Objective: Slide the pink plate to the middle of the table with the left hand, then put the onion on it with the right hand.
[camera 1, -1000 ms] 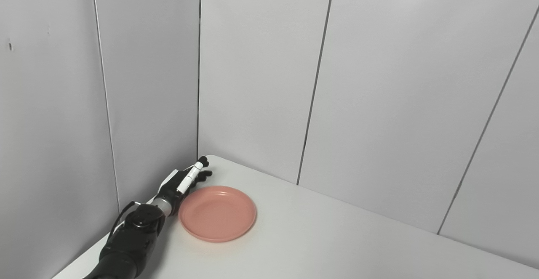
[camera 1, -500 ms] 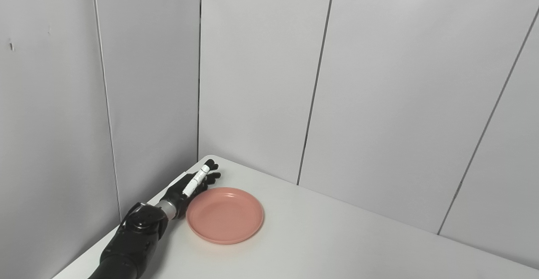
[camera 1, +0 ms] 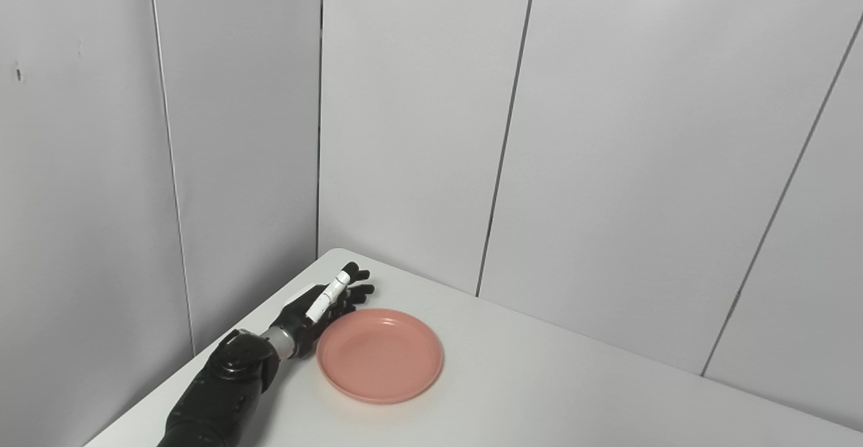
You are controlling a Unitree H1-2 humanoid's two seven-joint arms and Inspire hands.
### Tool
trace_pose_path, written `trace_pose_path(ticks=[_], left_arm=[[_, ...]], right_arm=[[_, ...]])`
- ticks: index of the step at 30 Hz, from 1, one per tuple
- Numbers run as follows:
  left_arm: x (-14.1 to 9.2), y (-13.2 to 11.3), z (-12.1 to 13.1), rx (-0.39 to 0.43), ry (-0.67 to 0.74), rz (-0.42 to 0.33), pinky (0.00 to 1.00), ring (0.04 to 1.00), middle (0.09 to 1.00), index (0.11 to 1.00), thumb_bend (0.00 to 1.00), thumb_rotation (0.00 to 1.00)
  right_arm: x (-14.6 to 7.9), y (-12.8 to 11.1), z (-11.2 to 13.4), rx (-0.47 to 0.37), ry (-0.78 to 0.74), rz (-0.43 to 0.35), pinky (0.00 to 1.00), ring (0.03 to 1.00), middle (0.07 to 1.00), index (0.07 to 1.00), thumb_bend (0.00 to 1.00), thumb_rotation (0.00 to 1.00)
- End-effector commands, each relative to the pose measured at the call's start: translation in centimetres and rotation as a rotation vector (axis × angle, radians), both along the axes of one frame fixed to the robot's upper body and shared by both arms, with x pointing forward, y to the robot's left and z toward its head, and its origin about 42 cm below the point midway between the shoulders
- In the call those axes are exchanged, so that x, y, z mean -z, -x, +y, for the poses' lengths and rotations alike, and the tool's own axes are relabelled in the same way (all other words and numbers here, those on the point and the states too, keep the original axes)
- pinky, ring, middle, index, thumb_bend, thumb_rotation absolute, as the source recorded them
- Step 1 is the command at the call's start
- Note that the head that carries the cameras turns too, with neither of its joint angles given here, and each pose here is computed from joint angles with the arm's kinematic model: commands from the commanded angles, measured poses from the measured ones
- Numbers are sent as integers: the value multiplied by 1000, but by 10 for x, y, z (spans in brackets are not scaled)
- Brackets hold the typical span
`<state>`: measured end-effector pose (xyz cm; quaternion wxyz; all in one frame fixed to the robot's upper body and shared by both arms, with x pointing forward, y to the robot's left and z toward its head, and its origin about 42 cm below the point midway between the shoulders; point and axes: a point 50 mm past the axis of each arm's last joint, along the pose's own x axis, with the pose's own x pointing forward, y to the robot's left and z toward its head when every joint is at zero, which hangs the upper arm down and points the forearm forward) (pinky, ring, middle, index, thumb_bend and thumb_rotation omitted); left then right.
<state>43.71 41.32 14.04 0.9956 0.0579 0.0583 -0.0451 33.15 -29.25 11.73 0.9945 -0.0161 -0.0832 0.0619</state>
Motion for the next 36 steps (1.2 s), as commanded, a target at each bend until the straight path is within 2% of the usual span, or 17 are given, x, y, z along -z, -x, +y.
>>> trace_pose_path(ticks=[1, 14, 24, 36], left_arm=[[-33, -17, -6, 32, -5, -104, 958, 947, 914, 915, 919, 963], [-31, -19, -49, 103, 37, -141, 938, 934, 905, 919, 854, 983], [-30, -13, -77, 157, 47, -149, 968, 957, 926, 938, 869, 1000], [-27, 1, -107, 154, 117, -173, 970, 956, 913, 920, 873, 963]], right_arm=[[11, 8, -4, 14, 0, 20, 1000, 987, 994, 1000, 639, 807], [9, 9, 0, 27, 21, 19, 1000, 973, 977, 1000, 655, 808], [8, 11, 6, 31, 33, 17, 1000, 957, 963, 1000, 640, 788], [-2, 15, 22, 32, 54, 3, 961, 939, 948, 982, 696, 766]])
